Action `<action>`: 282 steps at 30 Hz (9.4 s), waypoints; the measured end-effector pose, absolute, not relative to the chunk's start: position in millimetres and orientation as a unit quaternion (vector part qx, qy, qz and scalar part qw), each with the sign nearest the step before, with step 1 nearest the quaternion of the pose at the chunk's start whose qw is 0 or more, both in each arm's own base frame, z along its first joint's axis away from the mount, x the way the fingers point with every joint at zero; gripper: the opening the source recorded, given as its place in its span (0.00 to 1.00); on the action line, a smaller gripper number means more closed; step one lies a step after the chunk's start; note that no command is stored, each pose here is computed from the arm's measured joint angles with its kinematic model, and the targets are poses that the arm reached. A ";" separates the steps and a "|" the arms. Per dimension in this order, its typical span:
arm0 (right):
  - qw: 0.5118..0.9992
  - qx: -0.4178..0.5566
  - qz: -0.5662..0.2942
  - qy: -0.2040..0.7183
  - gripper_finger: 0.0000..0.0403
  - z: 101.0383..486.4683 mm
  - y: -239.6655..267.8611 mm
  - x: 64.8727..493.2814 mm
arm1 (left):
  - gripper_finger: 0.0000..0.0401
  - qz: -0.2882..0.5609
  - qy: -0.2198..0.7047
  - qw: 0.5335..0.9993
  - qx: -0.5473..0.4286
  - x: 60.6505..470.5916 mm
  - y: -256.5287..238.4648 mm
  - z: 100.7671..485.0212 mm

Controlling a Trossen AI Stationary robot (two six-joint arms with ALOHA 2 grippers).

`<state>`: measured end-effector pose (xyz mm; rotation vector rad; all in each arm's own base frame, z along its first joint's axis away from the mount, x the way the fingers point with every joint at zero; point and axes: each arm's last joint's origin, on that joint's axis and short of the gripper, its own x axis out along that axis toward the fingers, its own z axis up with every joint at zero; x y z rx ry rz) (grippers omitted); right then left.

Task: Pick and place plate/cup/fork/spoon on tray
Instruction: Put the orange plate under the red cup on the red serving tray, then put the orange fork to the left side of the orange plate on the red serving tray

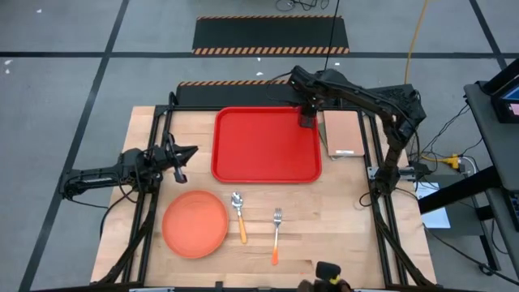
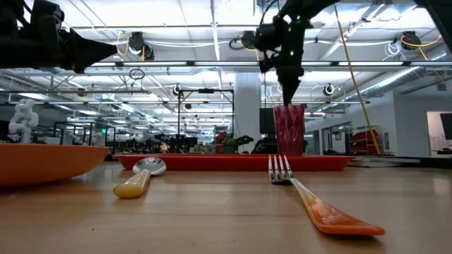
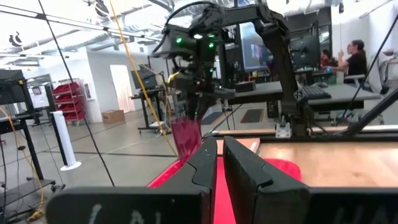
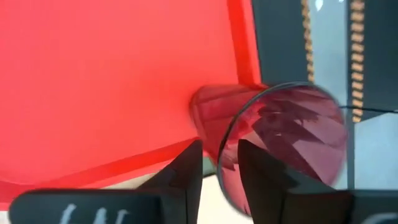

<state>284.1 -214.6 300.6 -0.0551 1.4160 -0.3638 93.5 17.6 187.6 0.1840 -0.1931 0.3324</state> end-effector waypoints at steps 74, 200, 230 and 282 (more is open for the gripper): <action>0.941 0.024 -0.028 0.336 0.32 281.0 111.2 226.0 | 0.29 -0.015 0.552 0.823 -0.132 165.5 -234.6 180.9; 0.904 0.057 -0.051 0.420 0.32 247.2 115.4 205.3 | 0.04 -0.007 0.368 0.887 0.279 391.3 -4.1 210.9; 0.892 0.101 -0.021 0.439 0.32 250.3 115.8 200.8 | 0.03 -0.007 0.399 0.885 0.240 402.7 24.5 175.8; 0.894 0.176 -0.084 0.403 0.32 252.1 115.3 204.3 | 0.36 0.029 0.325 0.940 0.101 375.2 -16.5 248.4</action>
